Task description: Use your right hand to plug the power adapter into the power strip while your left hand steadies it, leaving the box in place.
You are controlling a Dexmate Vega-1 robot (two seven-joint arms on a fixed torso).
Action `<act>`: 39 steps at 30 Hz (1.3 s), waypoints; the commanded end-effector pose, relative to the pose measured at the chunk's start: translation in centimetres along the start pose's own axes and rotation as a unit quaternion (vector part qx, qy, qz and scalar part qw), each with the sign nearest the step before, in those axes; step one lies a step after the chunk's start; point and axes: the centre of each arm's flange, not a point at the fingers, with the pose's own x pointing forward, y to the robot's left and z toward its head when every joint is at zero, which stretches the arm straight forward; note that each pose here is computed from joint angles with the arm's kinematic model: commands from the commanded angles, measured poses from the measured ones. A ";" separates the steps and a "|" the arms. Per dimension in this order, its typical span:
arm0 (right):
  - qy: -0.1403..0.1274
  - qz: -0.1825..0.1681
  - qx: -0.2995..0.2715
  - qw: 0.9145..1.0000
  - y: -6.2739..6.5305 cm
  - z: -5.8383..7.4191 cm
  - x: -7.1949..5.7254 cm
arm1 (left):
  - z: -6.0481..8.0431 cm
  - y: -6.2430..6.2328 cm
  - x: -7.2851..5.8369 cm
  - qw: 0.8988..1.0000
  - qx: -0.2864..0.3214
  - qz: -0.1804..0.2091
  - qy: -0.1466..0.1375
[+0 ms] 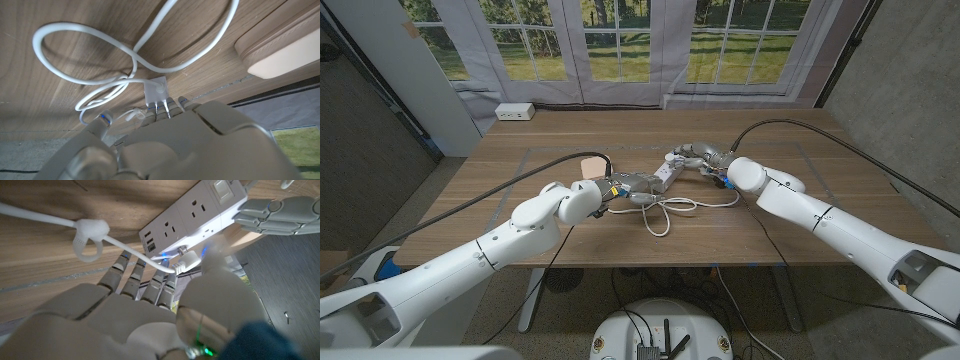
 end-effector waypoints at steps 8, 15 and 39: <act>-0.006 -0.025 0.021 0.999 -1.6 -0.1 -0.7 | 0.0 -0.1 0.0 1.000 -0.001 -0.001 0.000; -0.006 -0.034 0.022 0.999 -2.1 -0.2 -0.9 | 0.1 -0.1 0.0 1.000 -0.002 -0.001 0.001; -0.048 -0.074 -0.036 0.995 -2.5 1.6 -3.9 | -0.2 0.4 0.3 1.000 0.004 0.001 0.000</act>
